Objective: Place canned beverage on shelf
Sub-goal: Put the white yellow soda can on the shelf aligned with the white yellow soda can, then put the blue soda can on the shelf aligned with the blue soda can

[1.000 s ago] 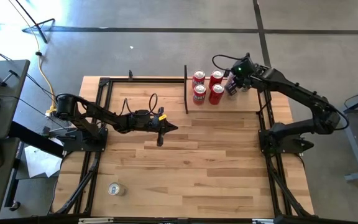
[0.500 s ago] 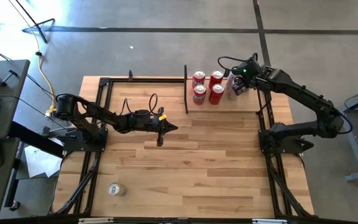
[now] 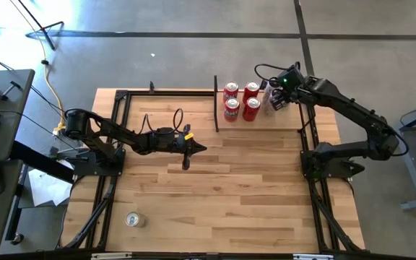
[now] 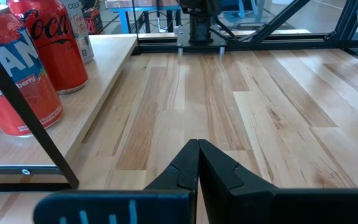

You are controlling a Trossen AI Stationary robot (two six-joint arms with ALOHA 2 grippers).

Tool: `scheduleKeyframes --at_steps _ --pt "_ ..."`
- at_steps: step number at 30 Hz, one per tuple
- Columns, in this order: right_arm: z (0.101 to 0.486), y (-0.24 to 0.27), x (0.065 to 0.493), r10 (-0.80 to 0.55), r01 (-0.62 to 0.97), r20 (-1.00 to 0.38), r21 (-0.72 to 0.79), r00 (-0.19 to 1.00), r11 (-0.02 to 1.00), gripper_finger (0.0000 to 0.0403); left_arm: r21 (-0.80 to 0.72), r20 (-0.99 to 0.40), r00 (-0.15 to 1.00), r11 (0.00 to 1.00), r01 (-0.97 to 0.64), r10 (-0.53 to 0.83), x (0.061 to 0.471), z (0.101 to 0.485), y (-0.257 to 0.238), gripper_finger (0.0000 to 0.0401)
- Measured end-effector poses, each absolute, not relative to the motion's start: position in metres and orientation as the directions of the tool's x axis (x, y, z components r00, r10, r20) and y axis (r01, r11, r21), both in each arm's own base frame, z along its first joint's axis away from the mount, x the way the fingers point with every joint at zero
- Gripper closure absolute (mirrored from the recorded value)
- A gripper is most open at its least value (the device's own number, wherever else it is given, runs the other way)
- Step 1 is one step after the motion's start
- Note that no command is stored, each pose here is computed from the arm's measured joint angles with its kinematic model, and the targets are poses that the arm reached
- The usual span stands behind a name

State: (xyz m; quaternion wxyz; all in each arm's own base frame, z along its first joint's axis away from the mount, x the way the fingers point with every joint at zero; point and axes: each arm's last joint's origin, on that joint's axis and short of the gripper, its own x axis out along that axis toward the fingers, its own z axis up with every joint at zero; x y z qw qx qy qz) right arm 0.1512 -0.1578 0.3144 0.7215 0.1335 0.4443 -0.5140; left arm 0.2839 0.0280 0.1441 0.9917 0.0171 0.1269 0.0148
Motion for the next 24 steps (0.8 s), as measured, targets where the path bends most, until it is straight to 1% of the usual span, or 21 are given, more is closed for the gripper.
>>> scheduleKeyframes --at_steps 6,12,14,17,20,24 --pt "0.314 -0.157 0.152 -0.606 0.856 -0.789 -0.241 0.102 0.458 0.0403 0.038 -0.251 0.967 0.999 -0.025 0.034 0.284 0.144 0.028 0.0401" --pt "0.316 -0.156 0.152 -0.630 0.849 -0.771 -0.265 0.099 0.457 0.0403 0.046 -0.242 0.970 0.999 -0.022 0.033 0.282 0.151 0.028 0.0401" --pt "0.321 -0.153 0.152 -0.646 0.841 -0.754 -0.270 0.118 0.468 0.0403 0.055 -0.246 0.969 0.998 -0.014 0.027 0.279 0.157 0.027 0.0401" --pt "0.330 -0.142 0.152 -0.671 0.832 -0.719 -0.252 0.180 0.493 0.0403 0.046 -0.246 0.969 0.999 -0.004 0.015 0.271 0.174 0.024 0.0401" --pt "0.340 -0.127 0.156 -0.705 0.818 -0.660 -0.238 0.259 0.524 0.0403 0.047 -0.307 0.952 0.998 0.039 -0.023 0.261 0.195 0.015 0.0401" --pt "0.350 -0.105 0.170 -0.760 0.794 -0.564 -0.277 0.322 0.542 0.0403 0.048 -0.486 0.872 0.994 0.096 -0.061 0.246 0.229 -0.004 0.0401"
